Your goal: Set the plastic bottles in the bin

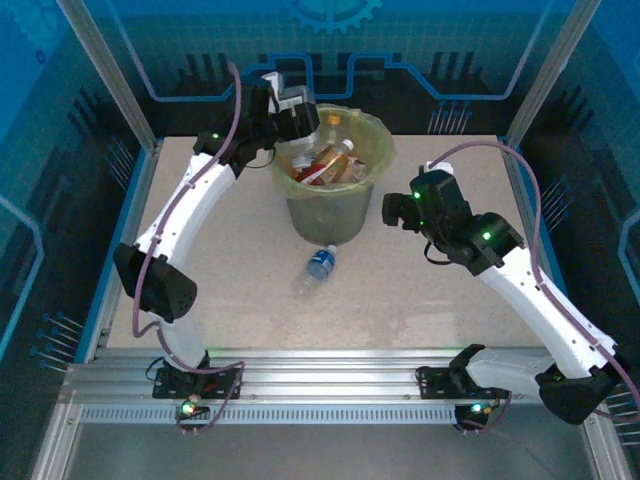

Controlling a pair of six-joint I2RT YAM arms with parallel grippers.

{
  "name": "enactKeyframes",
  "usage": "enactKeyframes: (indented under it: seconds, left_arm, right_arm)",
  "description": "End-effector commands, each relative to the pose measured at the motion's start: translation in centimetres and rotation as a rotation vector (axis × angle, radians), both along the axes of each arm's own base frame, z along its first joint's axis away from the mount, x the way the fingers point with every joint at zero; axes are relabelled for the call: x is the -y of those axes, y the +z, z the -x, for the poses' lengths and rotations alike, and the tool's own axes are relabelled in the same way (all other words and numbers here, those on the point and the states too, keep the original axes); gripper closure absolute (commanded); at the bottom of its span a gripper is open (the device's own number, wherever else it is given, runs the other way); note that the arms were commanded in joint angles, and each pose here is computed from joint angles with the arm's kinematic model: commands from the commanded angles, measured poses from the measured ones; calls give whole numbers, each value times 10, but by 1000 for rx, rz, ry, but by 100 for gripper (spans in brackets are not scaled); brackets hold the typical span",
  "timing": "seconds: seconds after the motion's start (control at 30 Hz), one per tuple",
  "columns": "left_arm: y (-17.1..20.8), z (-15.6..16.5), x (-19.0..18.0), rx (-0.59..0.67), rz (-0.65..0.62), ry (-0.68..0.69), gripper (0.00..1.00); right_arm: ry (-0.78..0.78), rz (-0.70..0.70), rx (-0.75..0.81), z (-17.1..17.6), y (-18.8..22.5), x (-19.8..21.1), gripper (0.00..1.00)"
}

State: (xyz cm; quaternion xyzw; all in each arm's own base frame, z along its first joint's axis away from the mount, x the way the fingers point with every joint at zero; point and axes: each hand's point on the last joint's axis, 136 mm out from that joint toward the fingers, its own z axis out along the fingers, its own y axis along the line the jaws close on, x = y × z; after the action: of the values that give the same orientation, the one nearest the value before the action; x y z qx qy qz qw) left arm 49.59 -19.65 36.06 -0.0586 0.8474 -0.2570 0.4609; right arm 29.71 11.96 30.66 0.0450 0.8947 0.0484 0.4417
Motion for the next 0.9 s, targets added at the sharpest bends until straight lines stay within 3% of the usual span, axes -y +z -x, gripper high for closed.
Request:
enactKeyframes:
  seconds: [0.0,0.17,0.37,0.87]
  left_arm:
    - [5,7,0,-19,74,46,18]
    - [-8,10,2,-50,104,86,15]
    - [-13,17,4,-69,132,106,1]
    - [20,29,-9,18,102,136,1]
  right_arm:
    - [-14,-28,11,-1,1,1,0]
    - [-18,-27,13,0,0,2,0]
    - [-19,-27,12,0,0,3,0]
    - [-11,-32,5,-2,-3,0,0]
